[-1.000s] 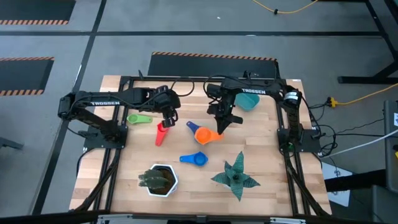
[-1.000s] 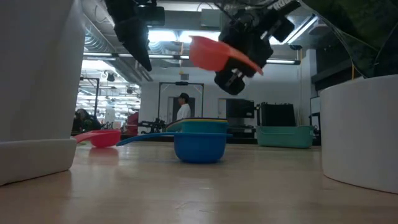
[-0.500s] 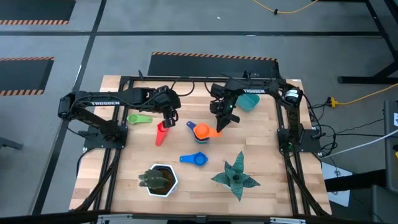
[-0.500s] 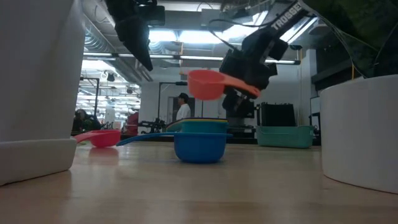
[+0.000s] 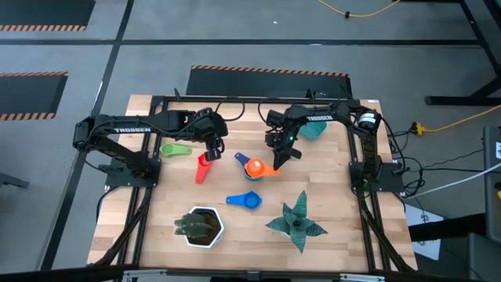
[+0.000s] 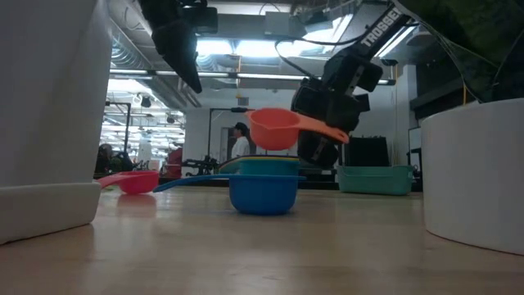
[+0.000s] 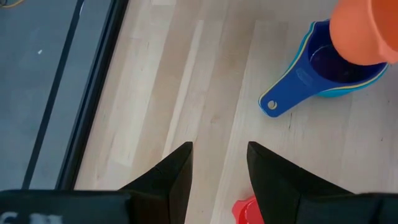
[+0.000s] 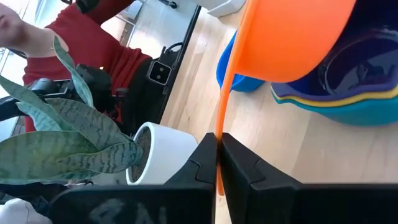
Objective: Nest measuring cups in basket
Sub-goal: Stack the orange measuring cup on top of the dark blue measuring cup
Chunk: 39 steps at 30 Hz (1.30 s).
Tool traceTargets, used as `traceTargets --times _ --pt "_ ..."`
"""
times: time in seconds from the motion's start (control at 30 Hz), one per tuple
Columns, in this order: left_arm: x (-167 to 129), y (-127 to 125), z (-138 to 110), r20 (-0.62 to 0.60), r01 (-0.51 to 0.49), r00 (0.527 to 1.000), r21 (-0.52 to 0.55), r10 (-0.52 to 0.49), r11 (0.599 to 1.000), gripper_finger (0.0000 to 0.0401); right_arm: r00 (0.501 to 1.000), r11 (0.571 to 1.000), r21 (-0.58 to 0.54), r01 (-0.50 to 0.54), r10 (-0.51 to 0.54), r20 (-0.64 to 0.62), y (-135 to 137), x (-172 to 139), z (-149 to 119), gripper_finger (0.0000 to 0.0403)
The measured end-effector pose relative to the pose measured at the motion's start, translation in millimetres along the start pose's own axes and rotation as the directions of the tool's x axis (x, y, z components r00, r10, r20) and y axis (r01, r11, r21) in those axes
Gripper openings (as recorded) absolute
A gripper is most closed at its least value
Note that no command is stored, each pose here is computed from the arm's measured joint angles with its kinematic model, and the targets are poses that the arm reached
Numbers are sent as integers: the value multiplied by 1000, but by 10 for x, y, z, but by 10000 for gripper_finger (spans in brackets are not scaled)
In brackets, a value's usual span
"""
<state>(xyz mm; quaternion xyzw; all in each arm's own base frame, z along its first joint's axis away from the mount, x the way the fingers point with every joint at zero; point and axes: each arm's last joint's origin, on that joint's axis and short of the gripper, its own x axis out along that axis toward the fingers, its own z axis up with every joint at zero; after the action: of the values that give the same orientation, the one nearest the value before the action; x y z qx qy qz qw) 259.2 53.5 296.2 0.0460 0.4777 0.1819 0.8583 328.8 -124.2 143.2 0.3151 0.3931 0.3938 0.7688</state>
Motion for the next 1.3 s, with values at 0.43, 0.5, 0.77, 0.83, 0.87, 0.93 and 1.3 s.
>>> traceTargets --times 0.43,0.5,0.77,0.83,0.87,0.93,1.3 --pt "0 0 0 0 0 1000 -1 0 1000 146 989 991 47 123 -119 -86 -33 7 -27 27" --pt "0 1 0 0 0 1000 -1 0 1000 146 989 991 46 124 -119 -86 -32 6 -26 28" --pt "0 1 0 0 0 1000 -1 0 1000 146 989 991 44 125 -121 -85 -34 6 -25 30" --pt "0 0 0 0 0 1000 -1 0 1000 146 989 991 48 125 -121 -85 -33 6 -25 30" --pt "0 1 0 0 0 1000 -1 0 1000 146 989 990 56 126 -121 -85 -34 6 -25 30" --pt "0 1 0 0 0 1000 -1 0 1000 146 989 988 82 128 -121 -85 -34 6 -24 31" --pt "0 0 0 0 0 1000 -1 0 1000 146 989 987 84 134 -127 -82 -41 7 -15 100"
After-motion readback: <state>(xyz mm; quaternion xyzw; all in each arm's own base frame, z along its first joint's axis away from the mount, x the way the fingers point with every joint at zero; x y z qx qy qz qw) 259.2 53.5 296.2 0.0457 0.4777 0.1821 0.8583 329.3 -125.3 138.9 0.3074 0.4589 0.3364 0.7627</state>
